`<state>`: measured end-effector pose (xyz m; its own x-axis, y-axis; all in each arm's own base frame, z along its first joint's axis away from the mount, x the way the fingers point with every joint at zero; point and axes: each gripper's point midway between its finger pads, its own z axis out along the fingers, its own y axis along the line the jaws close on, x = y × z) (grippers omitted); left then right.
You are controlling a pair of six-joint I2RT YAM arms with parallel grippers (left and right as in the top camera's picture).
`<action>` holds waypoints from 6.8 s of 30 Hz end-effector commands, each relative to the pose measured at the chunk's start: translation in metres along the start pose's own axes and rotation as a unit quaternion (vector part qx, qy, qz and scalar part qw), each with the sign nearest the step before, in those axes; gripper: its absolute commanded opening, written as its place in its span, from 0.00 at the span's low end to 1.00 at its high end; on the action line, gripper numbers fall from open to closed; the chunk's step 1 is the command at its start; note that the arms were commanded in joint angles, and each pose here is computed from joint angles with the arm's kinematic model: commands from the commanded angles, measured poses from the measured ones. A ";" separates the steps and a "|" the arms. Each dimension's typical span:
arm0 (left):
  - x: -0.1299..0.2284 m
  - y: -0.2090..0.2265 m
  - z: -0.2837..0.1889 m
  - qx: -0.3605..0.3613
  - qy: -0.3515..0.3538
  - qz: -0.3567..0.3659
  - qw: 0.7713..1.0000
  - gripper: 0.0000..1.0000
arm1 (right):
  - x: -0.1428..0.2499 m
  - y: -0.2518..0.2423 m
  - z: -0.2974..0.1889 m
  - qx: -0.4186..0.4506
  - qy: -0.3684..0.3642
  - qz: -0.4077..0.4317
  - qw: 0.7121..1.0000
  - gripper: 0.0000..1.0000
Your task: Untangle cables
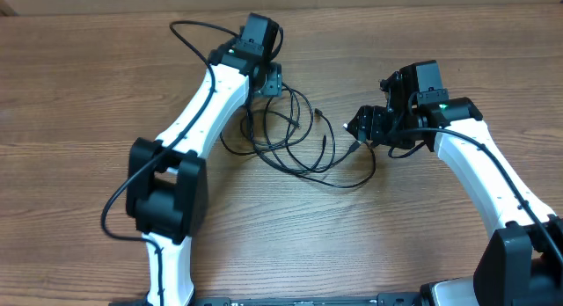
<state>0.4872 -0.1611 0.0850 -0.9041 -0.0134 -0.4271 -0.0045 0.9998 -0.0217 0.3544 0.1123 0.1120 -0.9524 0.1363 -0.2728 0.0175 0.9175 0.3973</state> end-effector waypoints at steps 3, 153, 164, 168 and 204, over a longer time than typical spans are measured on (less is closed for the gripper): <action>0.035 -0.023 0.041 0.060 0.073 0.013 0.995 0.73 | -0.005 0.003 -0.007 0.000 -0.013 -0.008 1.000 0.76; 0.031 -0.006 -0.146 0.052 0.051 0.072 0.995 0.34 | -0.127 0.036 -0.254 0.132 -0.323 0.003 0.937 0.10; 0.030 0.001 -0.146 0.038 0.051 0.054 0.997 0.09 | -0.076 0.007 -0.198 0.176 -0.157 0.017 0.972 0.84; 0.030 0.025 -0.144 0.006 0.060 -0.008 0.998 0.14 | -0.071 0.004 -0.172 0.174 -0.112 -0.012 0.978 0.94; 0.053 0.127 -0.148 -0.040 0.144 -0.141 0.979 0.47 | -0.008 -0.037 0.051 0.056 0.170 -0.019 0.984 0.27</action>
<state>0.3763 -0.0296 0.1948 -0.9463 -0.2874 -0.1477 -0.2881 0.9574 -0.0176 0.3772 0.0848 0.0509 -0.9995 -0.0102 0.0282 -0.0039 0.9764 0.2157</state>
